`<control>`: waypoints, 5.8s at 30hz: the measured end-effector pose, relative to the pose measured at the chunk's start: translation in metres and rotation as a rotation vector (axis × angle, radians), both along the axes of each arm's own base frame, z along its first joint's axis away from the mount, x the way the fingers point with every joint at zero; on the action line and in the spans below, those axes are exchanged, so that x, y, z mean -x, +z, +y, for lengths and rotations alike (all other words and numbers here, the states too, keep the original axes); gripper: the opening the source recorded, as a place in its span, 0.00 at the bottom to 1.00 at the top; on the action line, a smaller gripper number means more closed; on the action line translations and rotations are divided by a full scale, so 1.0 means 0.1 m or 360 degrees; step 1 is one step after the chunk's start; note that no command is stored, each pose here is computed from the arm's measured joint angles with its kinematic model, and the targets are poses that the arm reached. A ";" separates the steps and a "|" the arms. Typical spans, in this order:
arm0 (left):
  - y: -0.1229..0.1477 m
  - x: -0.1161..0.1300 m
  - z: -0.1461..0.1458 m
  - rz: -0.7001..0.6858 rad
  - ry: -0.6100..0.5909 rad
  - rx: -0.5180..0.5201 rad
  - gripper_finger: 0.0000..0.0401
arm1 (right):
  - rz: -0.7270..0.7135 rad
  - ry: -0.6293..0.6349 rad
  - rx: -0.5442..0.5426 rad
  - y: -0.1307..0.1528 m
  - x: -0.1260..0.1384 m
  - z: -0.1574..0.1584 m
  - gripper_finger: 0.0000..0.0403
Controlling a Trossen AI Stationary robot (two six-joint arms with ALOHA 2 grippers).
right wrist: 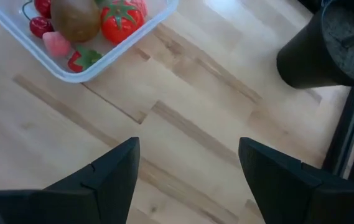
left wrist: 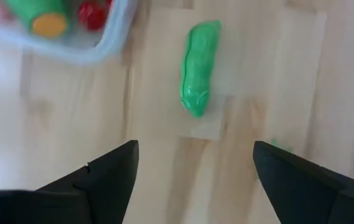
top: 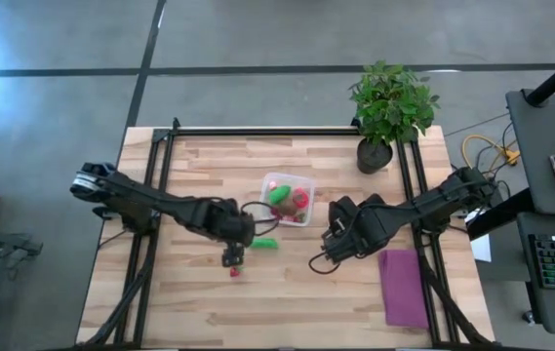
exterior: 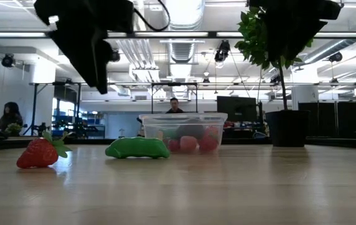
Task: Pick and placing Produce into tupperware
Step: Put the red strawberry into the transparent bin, then put the green peas into the transparent bin
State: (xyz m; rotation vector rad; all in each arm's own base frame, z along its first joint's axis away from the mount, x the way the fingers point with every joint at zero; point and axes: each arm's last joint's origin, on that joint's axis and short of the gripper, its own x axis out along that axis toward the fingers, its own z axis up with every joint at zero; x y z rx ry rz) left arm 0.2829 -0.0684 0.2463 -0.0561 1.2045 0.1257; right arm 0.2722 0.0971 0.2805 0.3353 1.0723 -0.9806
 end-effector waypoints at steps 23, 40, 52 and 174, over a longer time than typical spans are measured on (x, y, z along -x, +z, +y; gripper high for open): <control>-0.45 0.40 -1.08 -0.0207 0.0559 0.0147 0.74 | 0.0243 0.0530 0.0177 -0.03 0.11 0.23 0.66; -0.86 0.44 -1.03 -0.0141 0.0625 -0.0018 0.74 | 0.0286 0.0471 0.0203 -0.25 0.22 0.27 0.66; -0.97 0.33 -0.96 -0.0244 0.0618 0.0174 0.74 | 0.0272 0.0386 0.0182 -0.36 0.25 0.27 0.66; 0.14 -0.62 0.07 -0.0643 0.0043 -0.0223 0.30 | 0.0246 0.0389 0.0053 -0.38 0.26 0.34 0.66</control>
